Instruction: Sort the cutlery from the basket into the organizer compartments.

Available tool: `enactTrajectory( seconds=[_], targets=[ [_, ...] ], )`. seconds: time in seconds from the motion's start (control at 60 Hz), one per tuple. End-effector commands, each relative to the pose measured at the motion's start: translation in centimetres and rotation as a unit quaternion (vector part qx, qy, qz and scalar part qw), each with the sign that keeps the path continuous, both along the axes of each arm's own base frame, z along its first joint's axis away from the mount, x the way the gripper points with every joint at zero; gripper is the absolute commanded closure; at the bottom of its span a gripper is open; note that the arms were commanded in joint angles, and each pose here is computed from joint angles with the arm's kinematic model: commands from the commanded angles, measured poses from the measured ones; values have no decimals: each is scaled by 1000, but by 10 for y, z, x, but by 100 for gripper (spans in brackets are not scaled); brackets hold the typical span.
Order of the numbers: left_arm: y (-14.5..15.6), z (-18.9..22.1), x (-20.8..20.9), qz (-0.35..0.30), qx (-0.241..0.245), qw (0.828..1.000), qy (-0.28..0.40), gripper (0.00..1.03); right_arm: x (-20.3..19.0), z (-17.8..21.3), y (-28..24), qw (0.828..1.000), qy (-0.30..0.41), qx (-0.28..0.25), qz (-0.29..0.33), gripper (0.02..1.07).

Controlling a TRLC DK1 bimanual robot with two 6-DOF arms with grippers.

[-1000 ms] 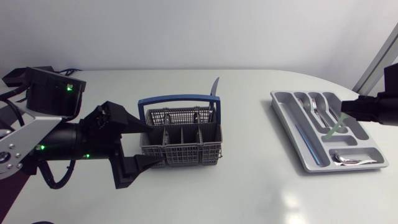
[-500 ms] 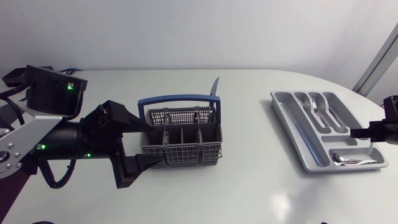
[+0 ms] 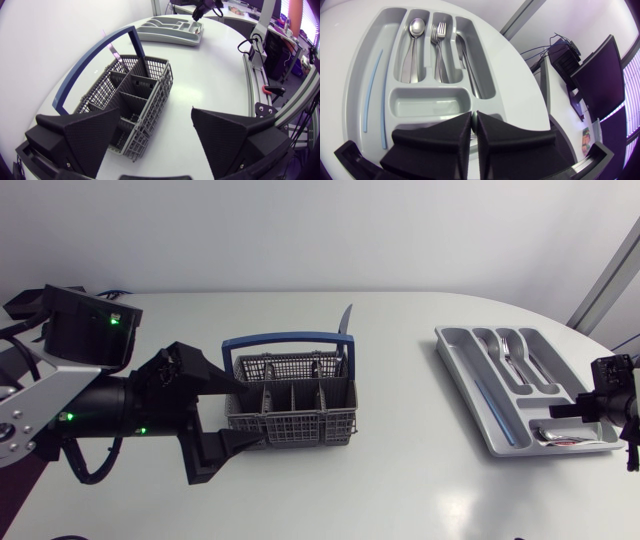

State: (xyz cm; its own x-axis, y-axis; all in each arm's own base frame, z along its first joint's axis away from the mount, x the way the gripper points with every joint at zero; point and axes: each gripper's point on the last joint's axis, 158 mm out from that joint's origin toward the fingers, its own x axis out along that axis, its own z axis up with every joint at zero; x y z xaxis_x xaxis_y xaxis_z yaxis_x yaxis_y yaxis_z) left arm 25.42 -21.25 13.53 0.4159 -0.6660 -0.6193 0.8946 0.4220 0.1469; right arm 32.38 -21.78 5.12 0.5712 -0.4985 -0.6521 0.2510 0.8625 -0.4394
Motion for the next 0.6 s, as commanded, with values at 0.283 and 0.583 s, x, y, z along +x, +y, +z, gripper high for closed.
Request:
enactTrajectory(
  seconds=[0.283, 0.583],
  targets=[
    [-3, 13, 2, 3, -8, 1000, -4, 6, -22, -39, 18, 999, 47, 9, 10, 71],
    [4, 17, 1, 12, -8, 1000, -8, 6, -20, -9, 29, 999, 23, -13, 24, 38]
  ],
)
